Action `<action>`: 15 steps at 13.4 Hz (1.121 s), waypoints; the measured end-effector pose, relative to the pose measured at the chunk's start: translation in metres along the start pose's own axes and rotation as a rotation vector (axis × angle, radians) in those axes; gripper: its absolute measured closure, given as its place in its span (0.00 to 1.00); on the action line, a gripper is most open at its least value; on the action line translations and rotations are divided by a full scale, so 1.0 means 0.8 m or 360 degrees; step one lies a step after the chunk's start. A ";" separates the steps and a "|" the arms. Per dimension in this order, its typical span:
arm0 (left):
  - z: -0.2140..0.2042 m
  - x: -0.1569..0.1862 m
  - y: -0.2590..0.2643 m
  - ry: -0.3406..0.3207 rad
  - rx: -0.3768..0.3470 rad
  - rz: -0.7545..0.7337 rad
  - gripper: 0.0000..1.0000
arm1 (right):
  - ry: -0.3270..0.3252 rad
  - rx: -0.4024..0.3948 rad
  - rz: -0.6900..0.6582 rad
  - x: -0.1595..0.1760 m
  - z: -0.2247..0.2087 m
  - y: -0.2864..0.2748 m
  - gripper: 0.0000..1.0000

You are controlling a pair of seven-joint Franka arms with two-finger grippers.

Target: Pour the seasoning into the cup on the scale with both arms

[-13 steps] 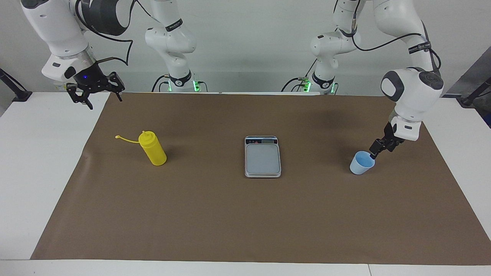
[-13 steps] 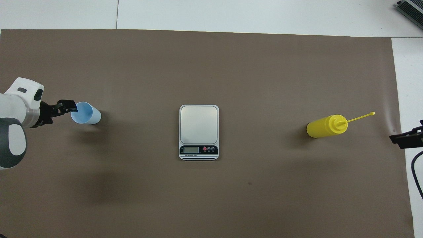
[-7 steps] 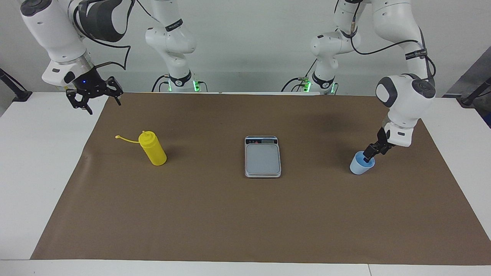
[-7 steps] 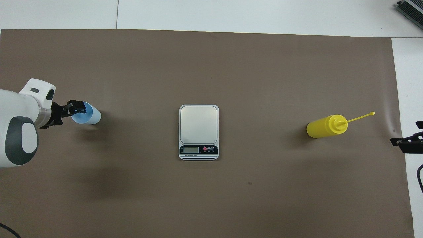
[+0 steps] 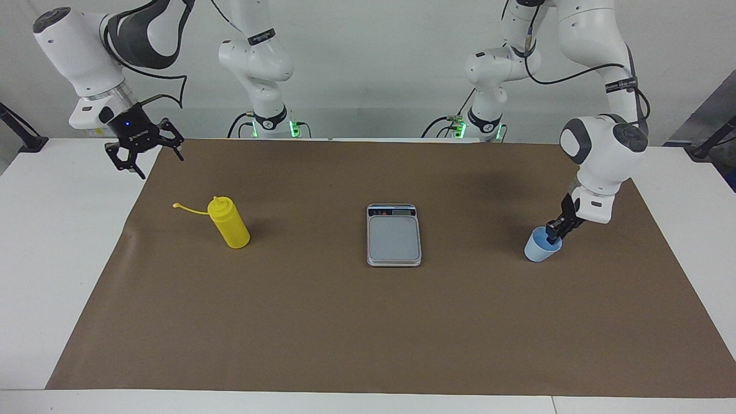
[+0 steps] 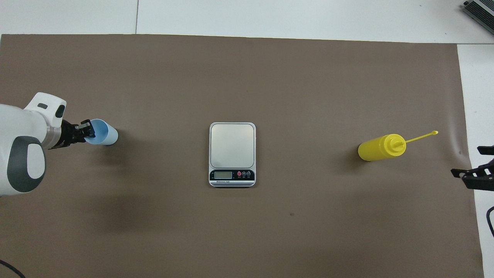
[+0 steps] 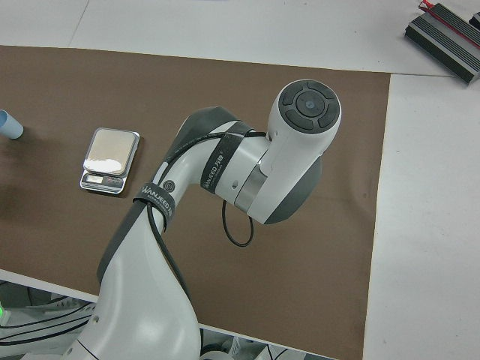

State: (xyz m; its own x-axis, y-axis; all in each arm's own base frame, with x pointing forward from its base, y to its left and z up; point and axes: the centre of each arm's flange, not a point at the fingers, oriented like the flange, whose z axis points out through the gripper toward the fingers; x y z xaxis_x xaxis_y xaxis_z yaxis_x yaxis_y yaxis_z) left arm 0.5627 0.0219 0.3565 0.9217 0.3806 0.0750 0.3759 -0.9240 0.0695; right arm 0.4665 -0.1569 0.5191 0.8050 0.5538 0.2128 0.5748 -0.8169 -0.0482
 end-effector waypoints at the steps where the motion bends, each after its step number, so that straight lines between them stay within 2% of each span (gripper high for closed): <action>1: -0.001 0.000 0.001 -0.0012 0.0003 0.0002 0.91 | 0.0001 -0.0001 0.0000 0.000 0.000 0.000 0.00; 2: -0.006 0.002 0.004 -0.0024 0.0006 0.0006 0.97 | 0.0001 -0.0001 0.0000 0.000 0.000 0.000 0.00; 8: -0.095 0.035 0.034 -0.0063 0.0009 0.0056 0.97 | 0.0000 0.0000 0.0000 0.000 0.000 0.000 0.00; 15: -0.150 0.000 0.138 -0.0130 0.0017 0.0200 0.97 | 0.0000 0.0000 0.0000 0.000 0.000 0.000 0.00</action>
State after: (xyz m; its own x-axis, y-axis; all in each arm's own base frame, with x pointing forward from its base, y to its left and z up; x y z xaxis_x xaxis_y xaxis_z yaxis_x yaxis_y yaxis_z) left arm 0.5928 -0.0754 0.4836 0.9661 0.2583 0.0013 0.2578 -0.9647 0.0541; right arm 0.4662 -0.1567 0.5191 0.8049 0.5538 0.2131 0.5748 -0.8169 -0.0481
